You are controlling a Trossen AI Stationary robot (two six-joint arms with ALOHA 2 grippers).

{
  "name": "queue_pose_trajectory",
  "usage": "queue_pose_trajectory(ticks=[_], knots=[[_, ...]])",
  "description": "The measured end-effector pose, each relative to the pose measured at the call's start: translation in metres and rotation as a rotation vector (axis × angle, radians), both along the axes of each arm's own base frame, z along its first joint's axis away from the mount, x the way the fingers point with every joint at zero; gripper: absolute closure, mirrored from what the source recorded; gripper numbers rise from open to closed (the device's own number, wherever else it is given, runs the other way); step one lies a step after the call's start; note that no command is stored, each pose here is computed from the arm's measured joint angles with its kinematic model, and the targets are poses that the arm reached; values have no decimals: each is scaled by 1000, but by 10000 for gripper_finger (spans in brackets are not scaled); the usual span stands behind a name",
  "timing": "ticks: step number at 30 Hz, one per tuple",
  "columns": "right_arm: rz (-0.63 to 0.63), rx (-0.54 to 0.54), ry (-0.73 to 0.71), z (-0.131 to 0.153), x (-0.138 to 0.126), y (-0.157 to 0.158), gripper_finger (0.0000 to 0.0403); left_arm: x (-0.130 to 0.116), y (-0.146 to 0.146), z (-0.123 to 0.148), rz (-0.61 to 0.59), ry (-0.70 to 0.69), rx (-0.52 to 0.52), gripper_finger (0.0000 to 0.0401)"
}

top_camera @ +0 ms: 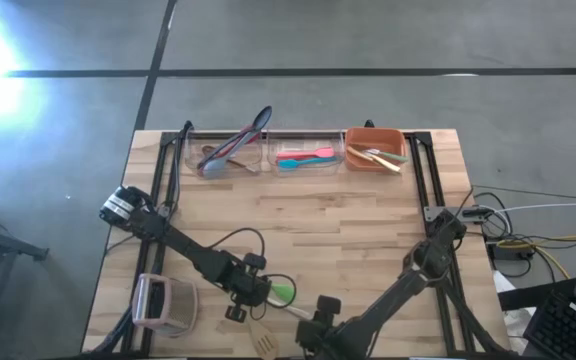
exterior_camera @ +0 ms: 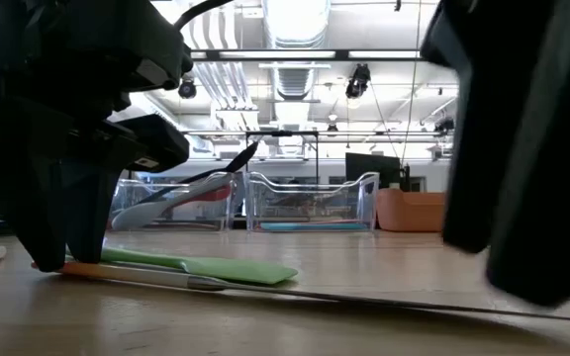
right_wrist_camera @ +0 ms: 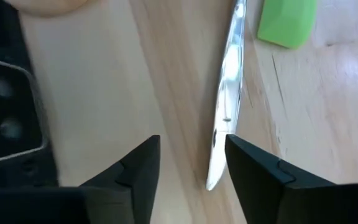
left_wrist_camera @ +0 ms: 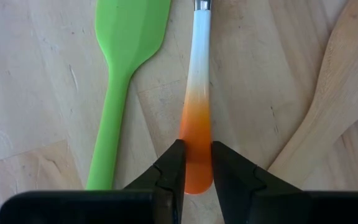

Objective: Pick & Place Kitchen Items
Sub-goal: Put the orange knife into the orange bin

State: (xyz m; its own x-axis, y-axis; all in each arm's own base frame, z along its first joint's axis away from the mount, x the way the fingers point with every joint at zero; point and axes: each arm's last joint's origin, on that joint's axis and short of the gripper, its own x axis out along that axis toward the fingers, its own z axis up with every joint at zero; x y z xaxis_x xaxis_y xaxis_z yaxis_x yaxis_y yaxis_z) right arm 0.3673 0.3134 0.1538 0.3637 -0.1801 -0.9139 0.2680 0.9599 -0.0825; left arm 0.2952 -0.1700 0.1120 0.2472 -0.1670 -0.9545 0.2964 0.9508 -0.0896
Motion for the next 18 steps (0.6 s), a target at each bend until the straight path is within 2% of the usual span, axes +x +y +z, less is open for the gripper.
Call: queue_pose_trajectory(ticks=[6, 18], knots=[[2, 2, -11, -3, 2, -1, 207, 0, 0, 0, -2, 7, -16, 328], [-10, -25, 24, -17, 1, -11, 215, 1, 0, 0, -17, 16, -38, 328]])
